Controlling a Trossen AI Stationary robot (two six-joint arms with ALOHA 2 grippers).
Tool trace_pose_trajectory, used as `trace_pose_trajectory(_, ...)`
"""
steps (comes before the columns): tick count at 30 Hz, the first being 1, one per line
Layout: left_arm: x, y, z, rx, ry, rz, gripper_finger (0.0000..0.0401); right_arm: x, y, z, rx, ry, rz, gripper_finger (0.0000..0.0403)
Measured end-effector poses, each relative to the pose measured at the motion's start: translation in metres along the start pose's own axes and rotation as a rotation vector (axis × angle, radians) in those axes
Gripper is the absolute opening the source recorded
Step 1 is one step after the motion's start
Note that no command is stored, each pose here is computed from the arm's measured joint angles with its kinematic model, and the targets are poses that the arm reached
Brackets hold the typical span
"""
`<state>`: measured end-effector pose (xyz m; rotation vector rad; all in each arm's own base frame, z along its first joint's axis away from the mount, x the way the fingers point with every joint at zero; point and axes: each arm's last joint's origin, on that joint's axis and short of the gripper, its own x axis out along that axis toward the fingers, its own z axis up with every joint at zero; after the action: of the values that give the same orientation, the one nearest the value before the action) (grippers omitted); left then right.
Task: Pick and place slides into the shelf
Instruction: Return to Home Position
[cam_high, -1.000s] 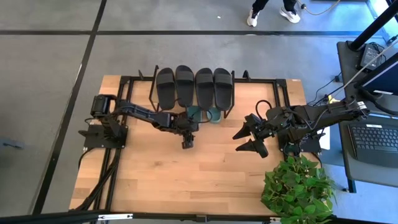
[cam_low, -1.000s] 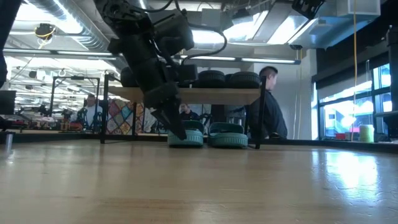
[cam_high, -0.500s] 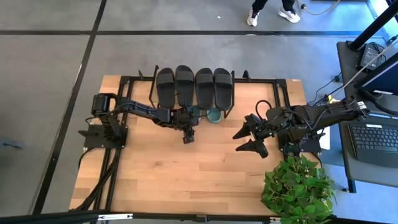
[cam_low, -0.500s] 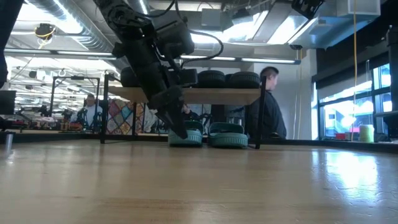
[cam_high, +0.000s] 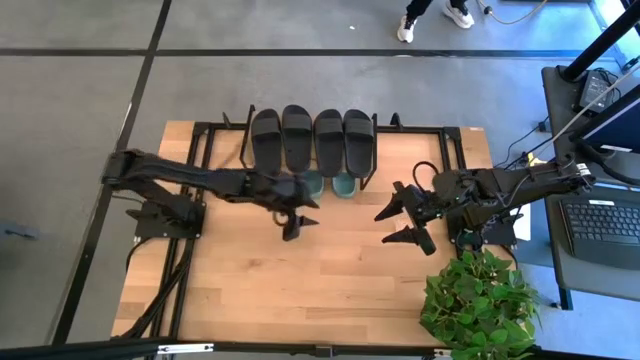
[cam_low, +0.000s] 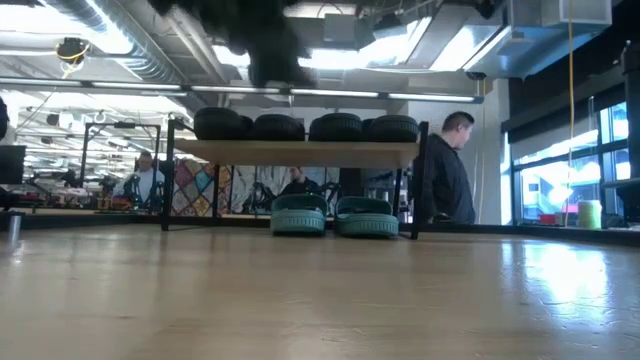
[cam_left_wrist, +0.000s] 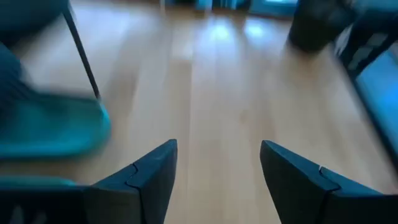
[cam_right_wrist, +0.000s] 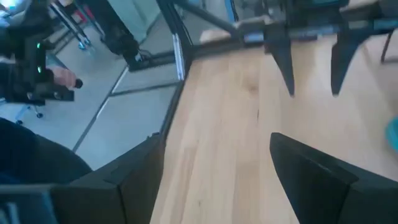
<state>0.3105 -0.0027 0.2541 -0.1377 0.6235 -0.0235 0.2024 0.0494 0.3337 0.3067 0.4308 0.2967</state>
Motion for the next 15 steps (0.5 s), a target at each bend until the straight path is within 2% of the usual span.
trace_pose_trajectory(3,-0.036,-0.011,0.018,0.024,-0.151,-0.022,0.0223,-0.011,0.001,0.007,-0.080,-0.072,0.008,0.0289)
trace_pose_trajectory(6,-0.067,-0.022,0.025,0.073,-0.270,-0.059,0.0223,-0.024,0.002,0.011,-0.137,-0.128,0.008,0.0289)
trace_pose_trajectory(10,-0.094,-0.023,0.007,0.062,-0.317,-0.079,0.0223,-0.038,0.000,0.005,-0.161,-0.167,0.003,0.0289)
trace_pose_trajectory(15,-0.124,-0.021,-0.021,0.031,-0.496,-0.119,0.0223,-0.045,-0.011,-0.017,-0.156,-0.249,-0.005,0.0289)
